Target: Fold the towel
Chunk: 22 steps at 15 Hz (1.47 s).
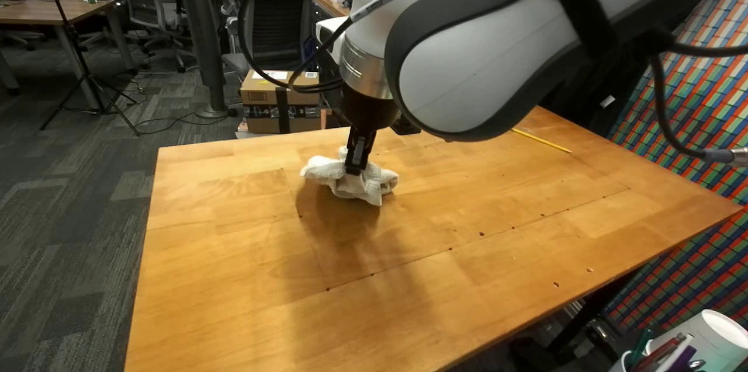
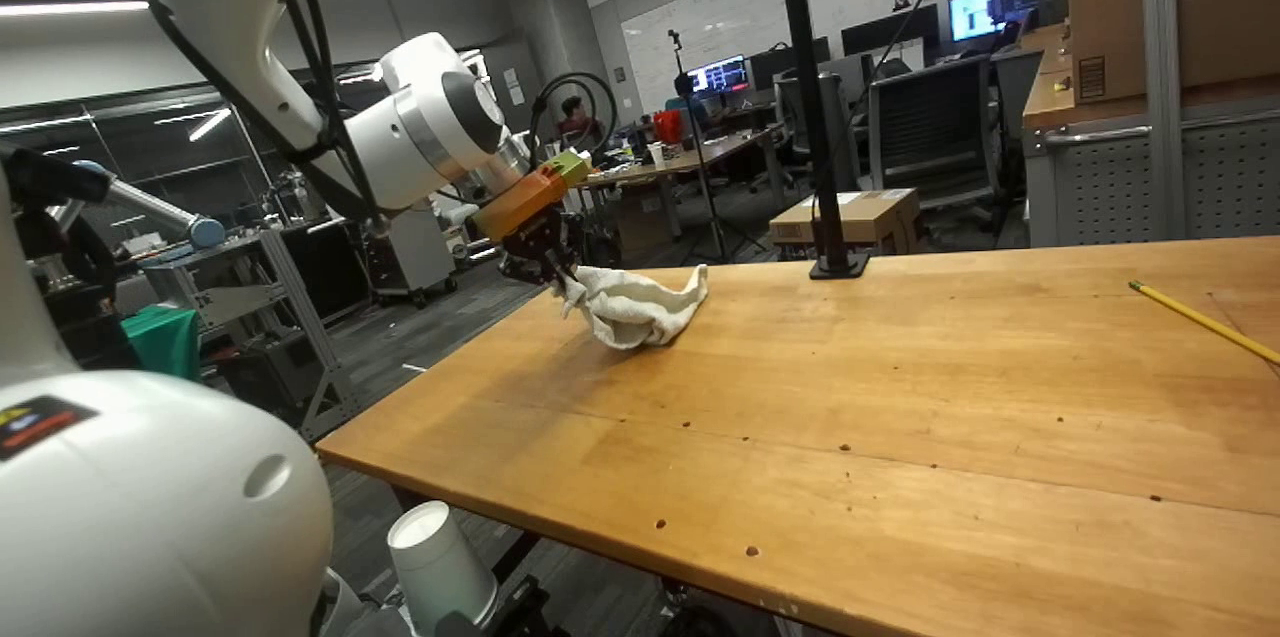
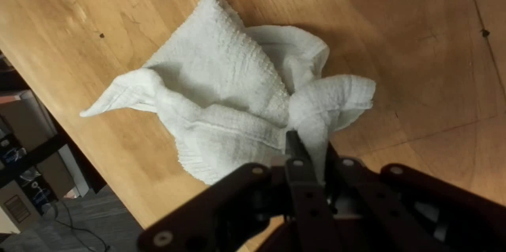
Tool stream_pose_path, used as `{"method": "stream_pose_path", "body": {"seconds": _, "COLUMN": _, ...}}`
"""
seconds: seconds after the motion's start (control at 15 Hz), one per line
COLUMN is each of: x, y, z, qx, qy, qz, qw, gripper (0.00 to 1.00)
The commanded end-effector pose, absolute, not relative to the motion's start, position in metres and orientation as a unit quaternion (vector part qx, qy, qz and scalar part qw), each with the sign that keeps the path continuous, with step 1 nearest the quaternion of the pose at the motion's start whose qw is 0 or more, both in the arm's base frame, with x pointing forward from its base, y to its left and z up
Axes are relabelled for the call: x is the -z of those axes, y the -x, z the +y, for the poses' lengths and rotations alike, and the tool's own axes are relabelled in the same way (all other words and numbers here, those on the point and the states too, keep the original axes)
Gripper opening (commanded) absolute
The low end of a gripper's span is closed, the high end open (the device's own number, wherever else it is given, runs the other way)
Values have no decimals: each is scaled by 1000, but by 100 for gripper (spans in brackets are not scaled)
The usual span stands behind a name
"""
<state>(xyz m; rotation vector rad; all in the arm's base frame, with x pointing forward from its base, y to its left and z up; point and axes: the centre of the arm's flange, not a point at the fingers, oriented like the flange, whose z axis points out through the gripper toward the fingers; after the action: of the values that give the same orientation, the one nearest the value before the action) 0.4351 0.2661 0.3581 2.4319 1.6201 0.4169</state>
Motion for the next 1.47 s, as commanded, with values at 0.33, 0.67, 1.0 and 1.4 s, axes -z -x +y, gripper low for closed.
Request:
{"method": "stream_pose_path", "body": {"seconds": 0.33, "x": -375, "y": -453, "z": 253, "qx": -153, "qy": -813, "qz": 555, "qw": 90, "gripper": 6}}
{"method": "stream_pose_path", "body": {"seconds": 0.67, "x": -374, "y": -479, "z": 250, "qx": -172, "qy": -809, "qz": 555, "qw": 93, "gripper": 6}}
{"method": "stream_pose_path", "body": {"seconds": 1.0, "x": -361, "y": -500, "z": 255, "qx": -193, "qy": -792, "qz": 573, "qw": 86, "gripper": 6}}
{"method": "stream_pose_path", "body": {"seconds": 1.4, "x": -339, "y": -517, "z": 244, "qx": -205, "qy": -771, "qz": 598, "qw": 73, "gripper": 6}}
